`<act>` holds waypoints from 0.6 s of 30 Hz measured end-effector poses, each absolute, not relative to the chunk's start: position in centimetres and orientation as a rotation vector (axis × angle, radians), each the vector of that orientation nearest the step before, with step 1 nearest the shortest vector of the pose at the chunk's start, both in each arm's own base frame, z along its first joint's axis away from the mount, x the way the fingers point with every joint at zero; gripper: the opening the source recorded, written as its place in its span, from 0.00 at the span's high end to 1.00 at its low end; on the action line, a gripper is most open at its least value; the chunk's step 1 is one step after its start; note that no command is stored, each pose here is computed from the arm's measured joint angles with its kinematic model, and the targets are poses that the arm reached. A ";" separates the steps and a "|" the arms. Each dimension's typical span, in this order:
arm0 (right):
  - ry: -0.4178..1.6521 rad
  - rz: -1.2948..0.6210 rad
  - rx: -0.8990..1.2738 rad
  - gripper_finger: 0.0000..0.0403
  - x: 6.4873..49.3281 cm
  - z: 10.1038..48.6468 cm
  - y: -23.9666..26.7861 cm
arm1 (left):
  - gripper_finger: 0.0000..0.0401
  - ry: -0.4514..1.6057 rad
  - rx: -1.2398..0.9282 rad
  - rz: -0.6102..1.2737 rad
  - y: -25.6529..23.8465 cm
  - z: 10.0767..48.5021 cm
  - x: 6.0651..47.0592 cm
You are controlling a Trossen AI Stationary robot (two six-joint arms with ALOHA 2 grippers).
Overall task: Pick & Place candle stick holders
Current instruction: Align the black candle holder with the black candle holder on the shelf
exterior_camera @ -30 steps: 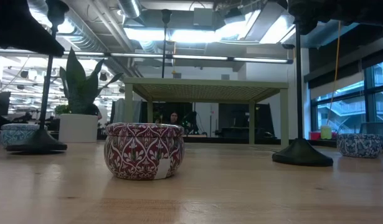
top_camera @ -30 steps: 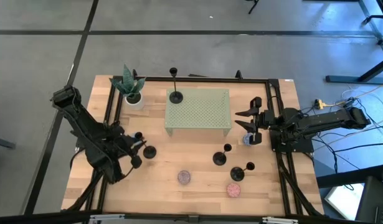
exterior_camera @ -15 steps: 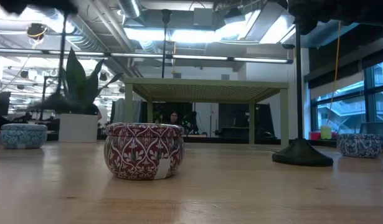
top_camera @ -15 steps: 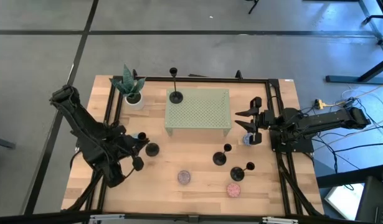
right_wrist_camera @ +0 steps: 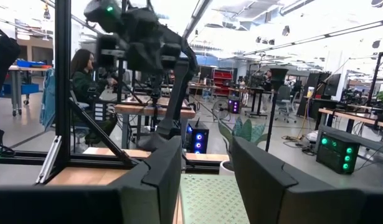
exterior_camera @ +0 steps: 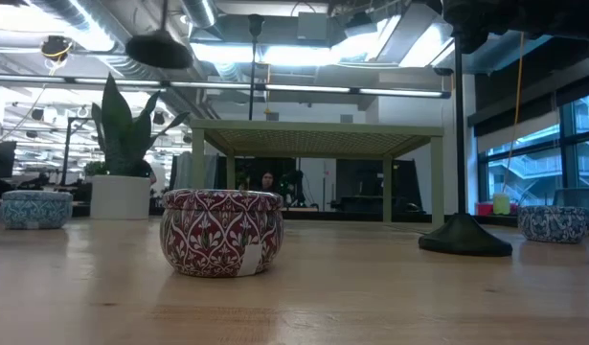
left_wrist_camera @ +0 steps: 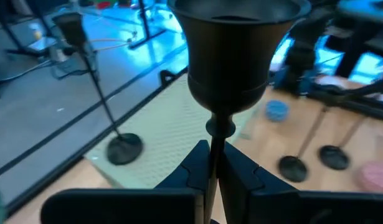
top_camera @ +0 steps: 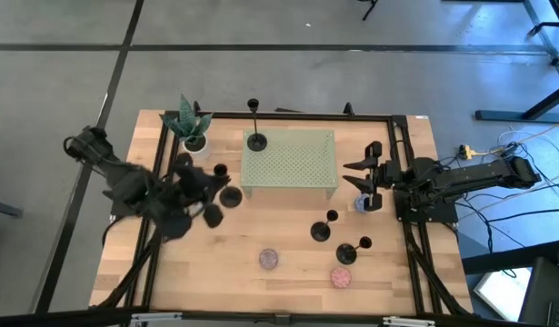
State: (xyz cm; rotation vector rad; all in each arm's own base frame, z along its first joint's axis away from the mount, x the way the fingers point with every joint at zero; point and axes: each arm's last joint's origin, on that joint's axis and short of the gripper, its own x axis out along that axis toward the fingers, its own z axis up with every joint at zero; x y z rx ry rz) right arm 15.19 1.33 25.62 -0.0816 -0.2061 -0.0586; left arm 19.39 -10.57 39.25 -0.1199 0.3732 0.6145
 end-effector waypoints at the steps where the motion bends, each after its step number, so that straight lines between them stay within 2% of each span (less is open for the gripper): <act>1: -0.212 -0.059 -0.081 0.64 15.2 25.7 1.3 | 0.97 0.394 -0.111 0.627 -9.9 39.3 19.8; 8: -0.229 -0.060 -0.076 0.64 15.1 25.8 1.3 | 0.96 0.493 -0.085 0.670 -5.7 39.2 22.6; 11: -0.232 -0.060 -0.075 0.64 15.1 25.9 1.3 | 0.96 0.461 -0.069 0.595 -4.7 40.0 23.7; 14: -0.233 -0.060 -0.075 0.64 15.1 25.9 1.3 | 0.96 0.393 -0.048 0.443 -3.9 41.3 24.8; 18: -0.233 -0.060 -0.075 0.64 15.1 25.9 1.3 | 0.96 0.307 -0.011 0.359 -2.4 43.6 23.6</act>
